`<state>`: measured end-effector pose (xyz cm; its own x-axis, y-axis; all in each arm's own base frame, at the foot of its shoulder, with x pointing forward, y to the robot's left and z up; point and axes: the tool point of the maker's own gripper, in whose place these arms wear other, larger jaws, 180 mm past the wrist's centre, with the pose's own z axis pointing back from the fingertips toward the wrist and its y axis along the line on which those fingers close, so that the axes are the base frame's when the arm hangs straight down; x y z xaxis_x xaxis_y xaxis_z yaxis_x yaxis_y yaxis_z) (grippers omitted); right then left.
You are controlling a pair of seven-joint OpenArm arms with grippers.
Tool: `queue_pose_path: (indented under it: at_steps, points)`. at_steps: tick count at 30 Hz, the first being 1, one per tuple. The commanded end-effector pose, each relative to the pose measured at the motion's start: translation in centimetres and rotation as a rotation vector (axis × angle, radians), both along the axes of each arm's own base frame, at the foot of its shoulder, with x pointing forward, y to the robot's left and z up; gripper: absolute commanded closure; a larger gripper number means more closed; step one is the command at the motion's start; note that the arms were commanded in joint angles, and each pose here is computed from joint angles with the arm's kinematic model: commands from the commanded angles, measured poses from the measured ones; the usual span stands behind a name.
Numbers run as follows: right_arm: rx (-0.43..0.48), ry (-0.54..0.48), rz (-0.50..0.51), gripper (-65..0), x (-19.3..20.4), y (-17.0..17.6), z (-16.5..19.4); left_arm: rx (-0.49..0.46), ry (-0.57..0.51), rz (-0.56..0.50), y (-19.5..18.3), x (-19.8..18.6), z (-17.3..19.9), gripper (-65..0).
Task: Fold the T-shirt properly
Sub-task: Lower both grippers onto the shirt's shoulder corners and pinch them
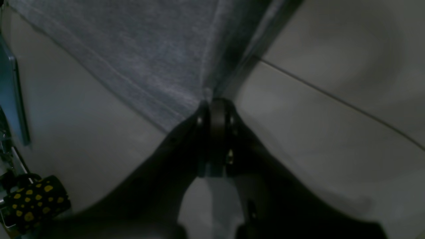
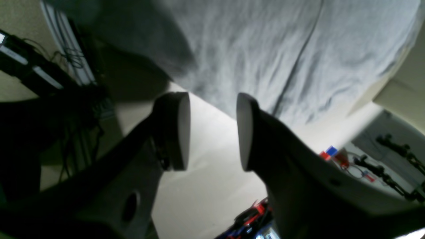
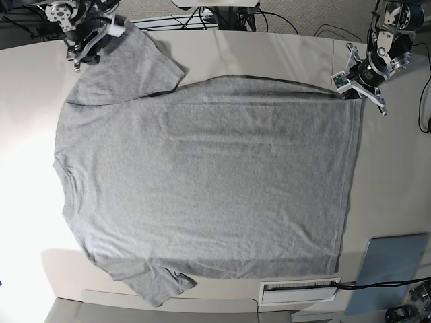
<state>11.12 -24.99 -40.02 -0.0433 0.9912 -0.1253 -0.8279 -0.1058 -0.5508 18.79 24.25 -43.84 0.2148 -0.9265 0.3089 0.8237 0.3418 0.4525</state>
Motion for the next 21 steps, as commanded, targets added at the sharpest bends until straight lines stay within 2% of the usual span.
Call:
queue_pose_path:
  at_steps: [1,5,11,21]
  points:
    - [-0.002,-0.02,0.004,-23.2,0.5,-0.1,0.3,0.079,0.104,-0.004,1.5,-2.2,-1.5,0.0]
    - [0.021,-0.008,-0.014,-23.2,0.5,-0.1,-0.7,0.079,0.103,-0.005,1.5,-2.2,-1.5,0.0]
    - [0.05,0.005,0.012,-23.2,0.8,1.4,-1.9,0.079,0.103,-0.005,1.5,-2.2,-1.5,0.0]
    - [0.06,0.006,-0.019,-23.2,1.4,2.7,-3.6,0.078,0.104,-0.005,1.5,-2.2,-1.5,0.0]
